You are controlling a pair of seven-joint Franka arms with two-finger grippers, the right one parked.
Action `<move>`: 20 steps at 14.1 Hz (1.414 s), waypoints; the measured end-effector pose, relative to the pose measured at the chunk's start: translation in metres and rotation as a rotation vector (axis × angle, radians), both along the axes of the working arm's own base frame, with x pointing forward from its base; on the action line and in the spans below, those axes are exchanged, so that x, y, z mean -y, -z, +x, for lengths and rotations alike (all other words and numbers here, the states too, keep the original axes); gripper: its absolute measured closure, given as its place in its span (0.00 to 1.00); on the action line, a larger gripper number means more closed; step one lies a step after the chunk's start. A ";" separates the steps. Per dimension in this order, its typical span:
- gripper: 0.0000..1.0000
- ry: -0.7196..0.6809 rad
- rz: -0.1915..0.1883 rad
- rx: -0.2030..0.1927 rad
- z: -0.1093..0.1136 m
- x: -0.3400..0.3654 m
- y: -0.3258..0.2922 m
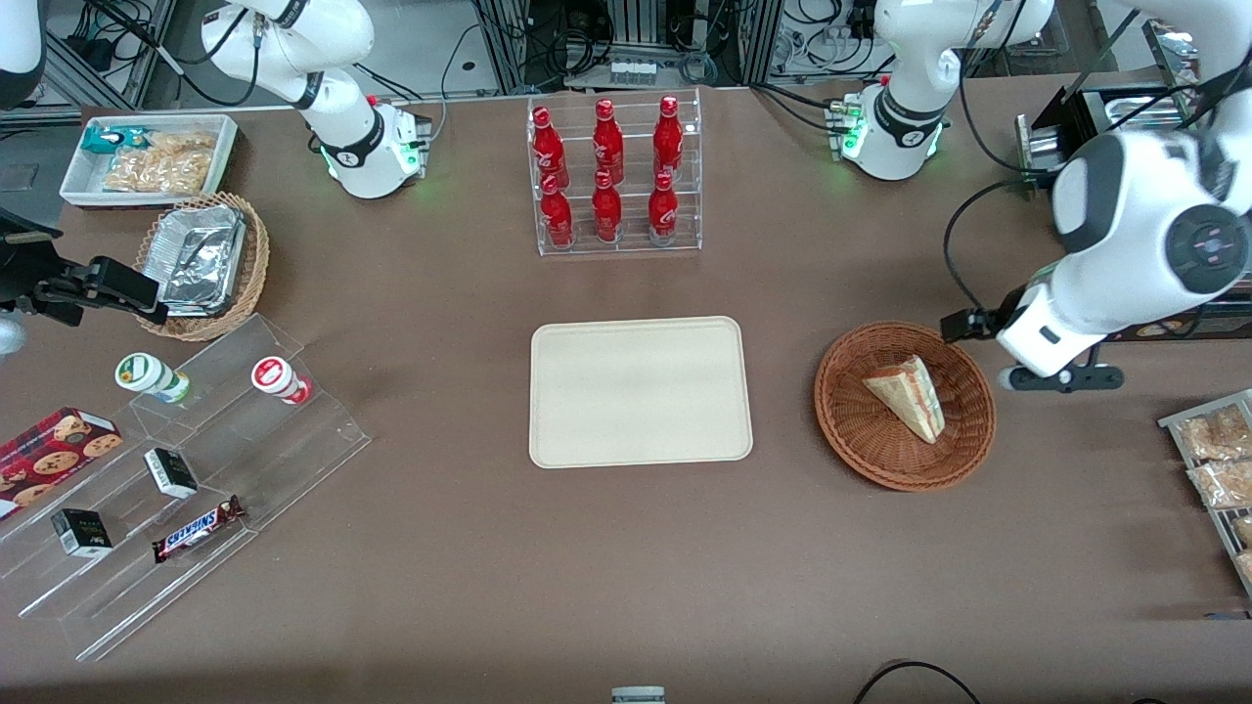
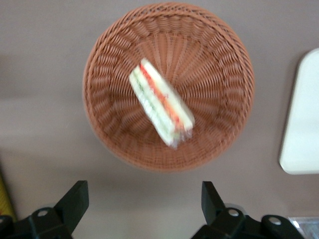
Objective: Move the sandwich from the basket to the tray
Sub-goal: 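Move the left gripper over the wrapped sandwich in the brown basket, then lower the left gripper and close it on the wrapped sandwich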
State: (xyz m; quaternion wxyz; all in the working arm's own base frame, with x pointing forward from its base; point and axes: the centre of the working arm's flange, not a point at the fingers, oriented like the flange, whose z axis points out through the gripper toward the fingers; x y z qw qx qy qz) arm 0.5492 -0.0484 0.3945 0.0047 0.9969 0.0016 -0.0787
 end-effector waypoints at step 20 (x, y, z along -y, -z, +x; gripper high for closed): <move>0.00 -0.764 0.052 0.134 -0.035 0.038 0.129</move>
